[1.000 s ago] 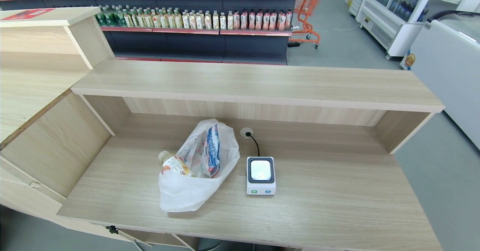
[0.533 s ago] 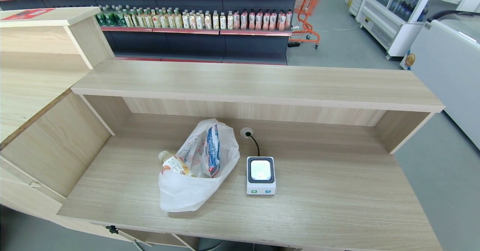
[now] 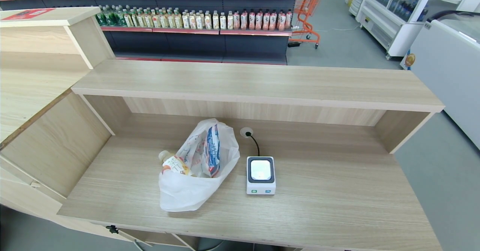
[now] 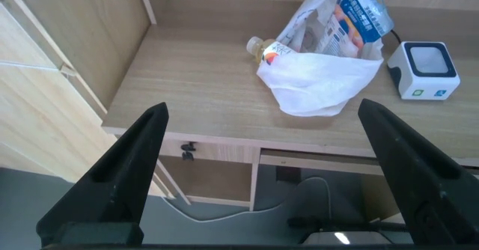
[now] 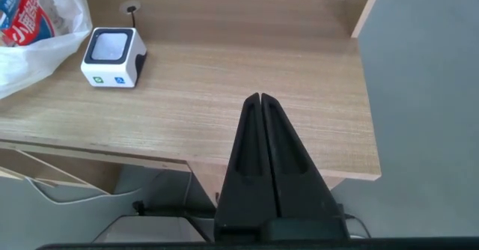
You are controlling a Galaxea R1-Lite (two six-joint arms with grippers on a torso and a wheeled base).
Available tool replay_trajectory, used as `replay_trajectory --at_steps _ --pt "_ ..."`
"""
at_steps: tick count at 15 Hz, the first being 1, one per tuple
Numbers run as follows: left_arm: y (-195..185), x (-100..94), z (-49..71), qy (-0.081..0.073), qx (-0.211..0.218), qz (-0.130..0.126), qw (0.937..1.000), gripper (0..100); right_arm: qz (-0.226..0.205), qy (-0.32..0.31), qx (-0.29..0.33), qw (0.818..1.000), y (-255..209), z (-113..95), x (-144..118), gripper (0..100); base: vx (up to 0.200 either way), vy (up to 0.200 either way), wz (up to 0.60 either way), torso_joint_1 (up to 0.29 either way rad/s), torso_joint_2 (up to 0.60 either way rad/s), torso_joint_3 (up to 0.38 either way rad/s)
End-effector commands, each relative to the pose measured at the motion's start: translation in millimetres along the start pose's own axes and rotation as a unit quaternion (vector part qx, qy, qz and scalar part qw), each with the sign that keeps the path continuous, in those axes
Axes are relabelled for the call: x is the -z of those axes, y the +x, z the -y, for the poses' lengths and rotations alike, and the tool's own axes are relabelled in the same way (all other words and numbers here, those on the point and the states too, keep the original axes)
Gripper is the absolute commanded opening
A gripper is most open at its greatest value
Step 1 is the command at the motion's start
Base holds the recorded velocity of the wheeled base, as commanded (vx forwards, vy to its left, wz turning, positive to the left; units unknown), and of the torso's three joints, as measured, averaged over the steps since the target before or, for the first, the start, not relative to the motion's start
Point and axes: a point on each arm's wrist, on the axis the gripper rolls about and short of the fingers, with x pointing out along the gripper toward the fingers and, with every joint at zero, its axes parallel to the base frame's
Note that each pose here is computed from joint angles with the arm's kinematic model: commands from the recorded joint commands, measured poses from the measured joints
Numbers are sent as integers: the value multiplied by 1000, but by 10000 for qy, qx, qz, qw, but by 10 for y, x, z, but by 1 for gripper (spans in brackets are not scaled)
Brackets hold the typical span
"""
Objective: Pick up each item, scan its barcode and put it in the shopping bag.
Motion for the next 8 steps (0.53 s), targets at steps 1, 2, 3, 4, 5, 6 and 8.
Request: replay_trajectory --at_steps 1,2,3,4,5,6,8 --pt "1 -1 0 0 2 -4 10000 100 -10 -1 -4 10000 2 0 -1 0 0 0 0 0 0 0" --pt "1 -1 0 0 2 -4 10000 100 -10 -1 -4 10000 2 0 -1 0 0 0 0 0 0 0" --pt "1 -1 0 0 2 -4 10000 100 -18 -1 -4 10000 2 0 0 0 0 0 0 0 0 0" --pt "1 -1 0 0 2 -4 10000 100 -18 -1 -4 10000 2 0 0 0 0 0 0 0 0 0" --pt "1 -1 0 0 2 -4 10000 100 -10 7 -4 10000 2 0 -1 0 0 0 0 0 0 0" --pt "1 -1 0 0 2 -4 10000 100 -10 7 -4 10000 2 0 -1 0 0 0 0 0 0 0" --pt "1 -1 0 -8 2 -4 10000 100 -10 7 -4 10000 2 0 -1 0 0 0 0 0 0 0"
